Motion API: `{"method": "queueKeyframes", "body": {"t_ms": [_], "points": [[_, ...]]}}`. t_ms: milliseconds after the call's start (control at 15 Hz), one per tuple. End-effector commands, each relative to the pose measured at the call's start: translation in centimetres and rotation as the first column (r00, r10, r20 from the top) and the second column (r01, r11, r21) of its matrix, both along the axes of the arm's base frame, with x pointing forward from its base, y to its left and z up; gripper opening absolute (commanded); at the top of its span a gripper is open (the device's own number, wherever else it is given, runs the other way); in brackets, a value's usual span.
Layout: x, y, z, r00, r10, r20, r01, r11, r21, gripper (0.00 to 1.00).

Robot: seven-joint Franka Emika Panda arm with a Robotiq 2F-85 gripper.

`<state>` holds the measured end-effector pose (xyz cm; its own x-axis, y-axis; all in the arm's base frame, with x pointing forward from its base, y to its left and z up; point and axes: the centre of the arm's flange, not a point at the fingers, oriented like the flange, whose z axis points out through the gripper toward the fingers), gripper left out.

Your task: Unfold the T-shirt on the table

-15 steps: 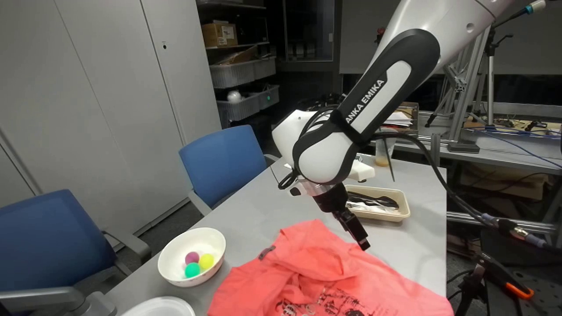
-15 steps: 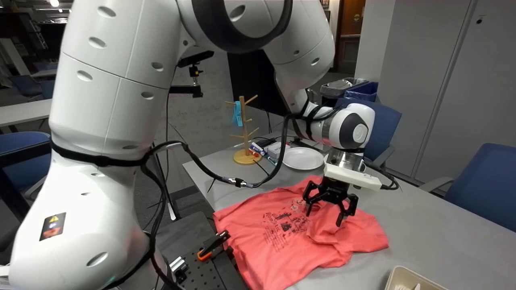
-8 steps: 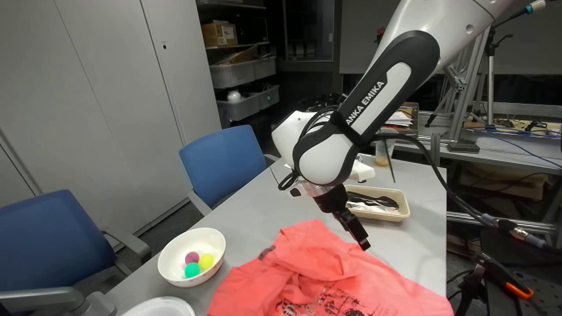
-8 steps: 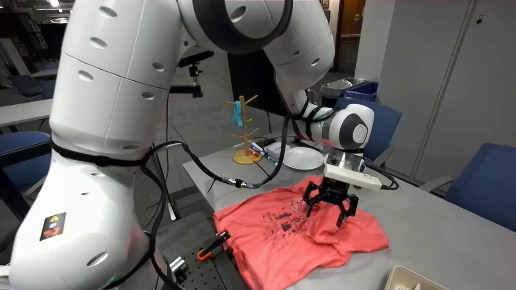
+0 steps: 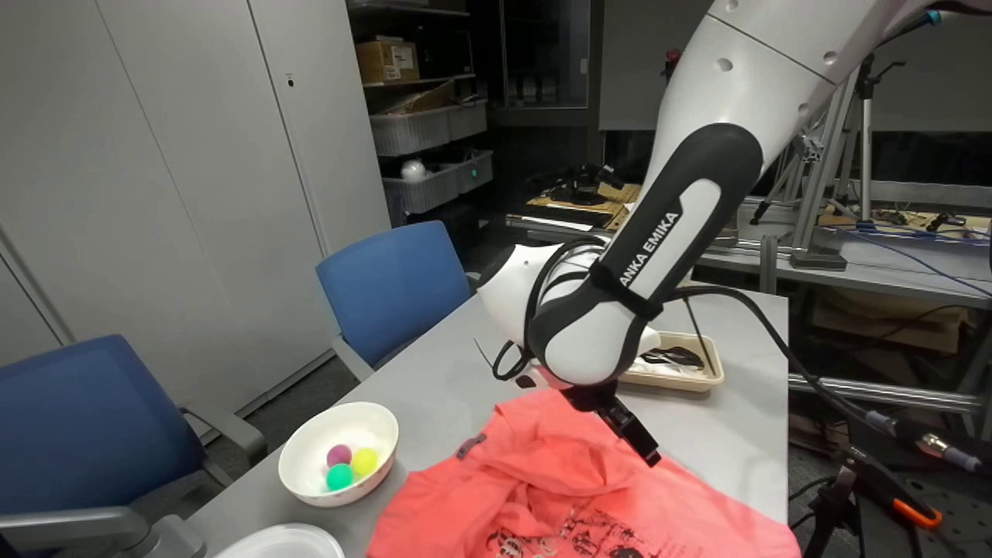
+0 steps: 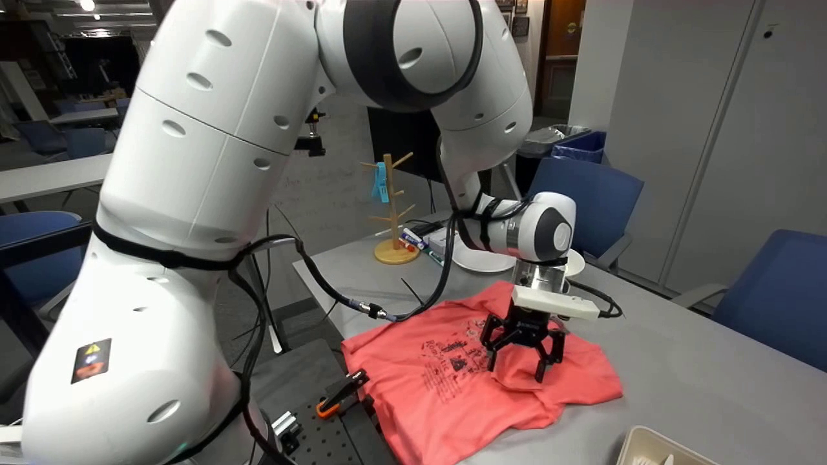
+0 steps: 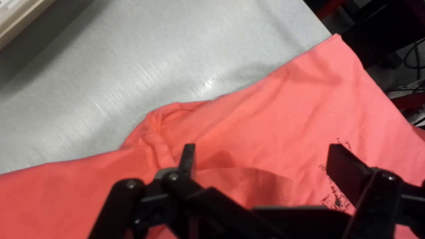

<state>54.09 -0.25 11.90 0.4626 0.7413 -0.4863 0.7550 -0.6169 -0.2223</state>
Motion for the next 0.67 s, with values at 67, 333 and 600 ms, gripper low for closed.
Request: {"method": "queueKeyframes", "body": {"t_ms": [67, 333, 600], "points": [[-0.7, 1.9, -2.4, 0.999, 0.04, 0.017, -0.04, 0.999, -0.007, 1.0], [-0.7, 3.4, -3.4, 0.989, 0.087, 0.12, -0.083, 0.996, -0.033, 0.98], [-1.2, 4.1, -3.8, 0.97, 0.107, 0.22, -0.102, 0.994, -0.033, 0.92]]}}
